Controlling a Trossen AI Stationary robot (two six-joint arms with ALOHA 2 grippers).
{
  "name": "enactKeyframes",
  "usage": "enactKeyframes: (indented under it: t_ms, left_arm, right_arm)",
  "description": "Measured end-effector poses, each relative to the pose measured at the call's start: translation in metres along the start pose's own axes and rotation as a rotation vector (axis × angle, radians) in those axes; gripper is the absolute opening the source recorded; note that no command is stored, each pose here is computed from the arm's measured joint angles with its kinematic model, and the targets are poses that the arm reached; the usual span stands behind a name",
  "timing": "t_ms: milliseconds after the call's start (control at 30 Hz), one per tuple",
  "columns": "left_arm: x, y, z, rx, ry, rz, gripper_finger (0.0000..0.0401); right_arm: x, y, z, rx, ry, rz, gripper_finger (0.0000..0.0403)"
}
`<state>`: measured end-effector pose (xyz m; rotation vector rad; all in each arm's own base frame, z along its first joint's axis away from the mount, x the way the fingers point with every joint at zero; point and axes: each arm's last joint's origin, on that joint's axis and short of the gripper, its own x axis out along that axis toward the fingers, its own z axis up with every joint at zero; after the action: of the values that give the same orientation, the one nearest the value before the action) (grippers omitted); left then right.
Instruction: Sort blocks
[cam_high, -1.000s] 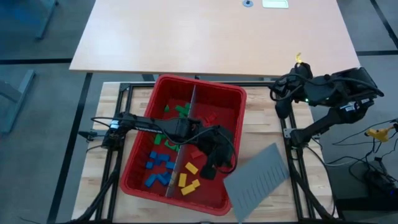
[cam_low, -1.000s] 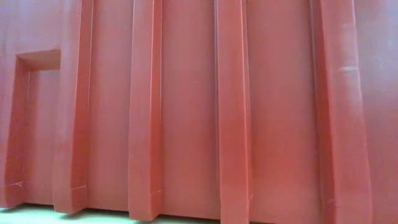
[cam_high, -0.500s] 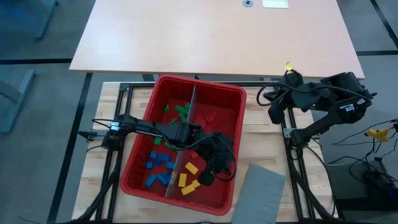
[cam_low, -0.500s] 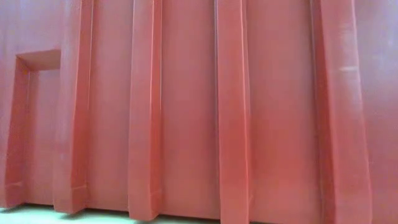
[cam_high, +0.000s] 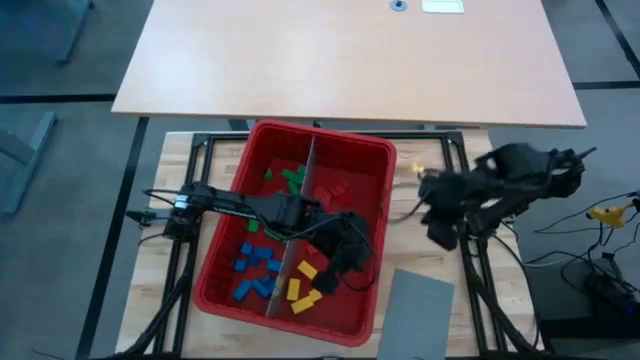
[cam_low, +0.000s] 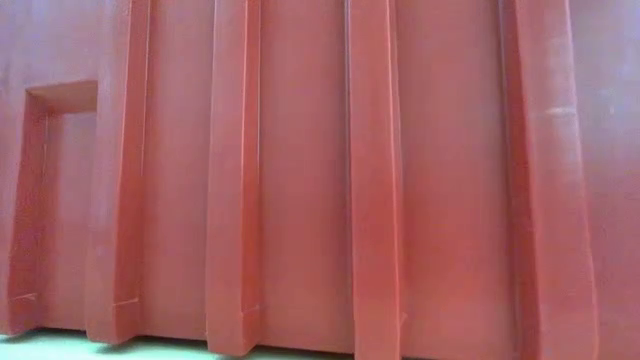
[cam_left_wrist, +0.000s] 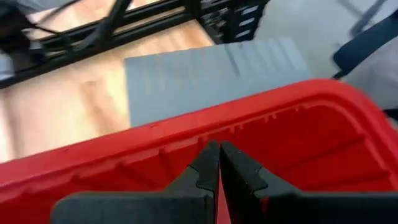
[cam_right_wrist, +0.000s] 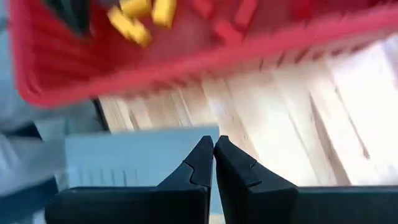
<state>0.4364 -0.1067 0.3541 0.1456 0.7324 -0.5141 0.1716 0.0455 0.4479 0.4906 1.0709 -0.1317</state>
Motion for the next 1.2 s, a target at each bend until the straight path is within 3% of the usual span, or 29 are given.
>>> enactKeyframes:
  t_ms: [267, 500, 700, 933, 1200]
  left_arm:
    - [-0.056, 0.0, -0.004, 0.038, 0.097, 0.204, 0.0]
    - [-0.119, -0.002, -0.002, 0.051, 0.046, 0.37, 0.0]
    - [-0.16, 0.011, -0.003, 0.016, -0.025, 0.495, 0.0]
    - [-0.18, 0.025, -0.009, -0.025, -0.038, 0.548, 0.0]
    - [-0.185, 0.026, -0.01, -0.039, -0.047, 0.556, 0.0]
  right_arm:
    - [0.049, 0.018, -0.037, -0.045, 0.216, -0.069, 0.0]
    - [0.08, 0.043, -0.081, -0.015, 0.124, -0.086, 0.0]
    - [0.137, 0.055, -0.115, 0.061, 0.123, -0.027, 0.0]
    - [0.195, 0.049, -0.141, 0.115, 0.181, 0.038, 0.0]
    - [0.235, 0.038, -0.161, 0.1, 0.305, 0.044, 0.0]
